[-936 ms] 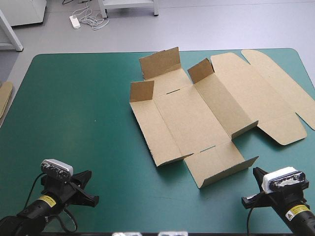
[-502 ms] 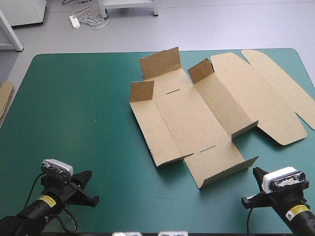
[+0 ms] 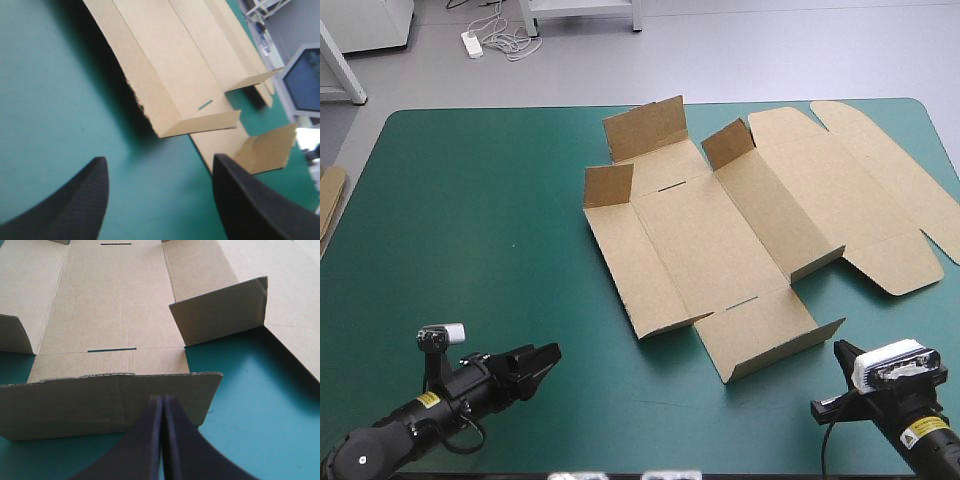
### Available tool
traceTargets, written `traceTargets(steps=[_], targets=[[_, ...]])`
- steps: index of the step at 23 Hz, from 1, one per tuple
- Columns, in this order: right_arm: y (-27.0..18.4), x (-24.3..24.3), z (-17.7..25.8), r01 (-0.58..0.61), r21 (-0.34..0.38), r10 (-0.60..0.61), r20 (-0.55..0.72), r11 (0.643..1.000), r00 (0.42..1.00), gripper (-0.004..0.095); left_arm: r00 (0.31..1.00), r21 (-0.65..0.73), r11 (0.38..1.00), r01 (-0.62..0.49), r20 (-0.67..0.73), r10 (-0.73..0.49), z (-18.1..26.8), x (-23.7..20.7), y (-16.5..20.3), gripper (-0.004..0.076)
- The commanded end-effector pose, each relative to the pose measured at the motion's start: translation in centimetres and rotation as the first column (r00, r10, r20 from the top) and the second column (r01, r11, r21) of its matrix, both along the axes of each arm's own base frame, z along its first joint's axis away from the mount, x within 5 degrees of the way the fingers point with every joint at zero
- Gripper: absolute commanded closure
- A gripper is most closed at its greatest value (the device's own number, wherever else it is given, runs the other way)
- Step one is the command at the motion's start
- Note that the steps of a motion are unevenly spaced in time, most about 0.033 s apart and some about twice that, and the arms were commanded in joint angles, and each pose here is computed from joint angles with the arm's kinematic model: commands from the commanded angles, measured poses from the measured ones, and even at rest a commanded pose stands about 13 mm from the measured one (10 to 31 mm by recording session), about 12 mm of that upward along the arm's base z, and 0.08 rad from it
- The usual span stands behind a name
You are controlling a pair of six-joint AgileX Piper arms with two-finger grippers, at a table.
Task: Fold the box
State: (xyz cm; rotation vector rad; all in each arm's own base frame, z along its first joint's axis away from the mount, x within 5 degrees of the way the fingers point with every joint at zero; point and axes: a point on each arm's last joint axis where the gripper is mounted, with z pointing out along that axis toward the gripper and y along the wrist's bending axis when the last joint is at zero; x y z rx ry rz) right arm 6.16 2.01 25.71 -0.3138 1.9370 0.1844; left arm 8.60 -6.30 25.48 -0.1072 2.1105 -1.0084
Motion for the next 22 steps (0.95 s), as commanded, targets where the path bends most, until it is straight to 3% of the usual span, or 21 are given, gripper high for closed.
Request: traceTargets(steps=[1, 5, 9, 12, 16, 22], targets=[[0.1, 0.3, 1.6, -0.001, 0.034, -0.002, 0.094, 0.999, 0.996, 0.0927, 0.996, -0.196, 0.979, -0.053, -0.085, 0.037, 1.3, 1.2, -0.7, 0.0239], [0.1, 0.3, 1.7, -0.001, 0.039, -0.003, 0.102, 0.999, 0.995, 0.0927, 0.977, -0.227, 0.972, -0.059, -0.214, 0.009, 0.6, 4.0, -1.7, 0.0241], [0.1, 0.3, 1.7, -0.001, 0.039, -0.003, 0.102, 0.999, 0.995, 0.0927, 0.96, -0.221, 0.973, 0.071, -0.251, -0.127, 1.0, 7.0, -3.5, 0.0241], [0.1, 0.3, 1.7, -0.002, 0.046, -0.003, 0.104, 0.999, 0.995, 0.0927, 0.937, -0.172, 0.979, 0.108, -0.311, -0.158, -0.2, 10.3, -4.4, 0.0241], [0.1, 0.3, 1.7, -0.002, 0.046, -0.003, 0.104, 0.999, 0.995, 0.0927, 0.915, -0.162, 0.984, 0.076, -0.38, -0.133, -3.1, 12.8, -5.0, 0.0241], [0.1, 0.3, 1.7, -0.002, 0.046, -0.003, 0.104, 0.999, 0.995, 0.0927, 0.935, -0.204, 0.978, 0.042, -0.338, -0.11, -4.2, 14.4, -5.3, 0.0241]])
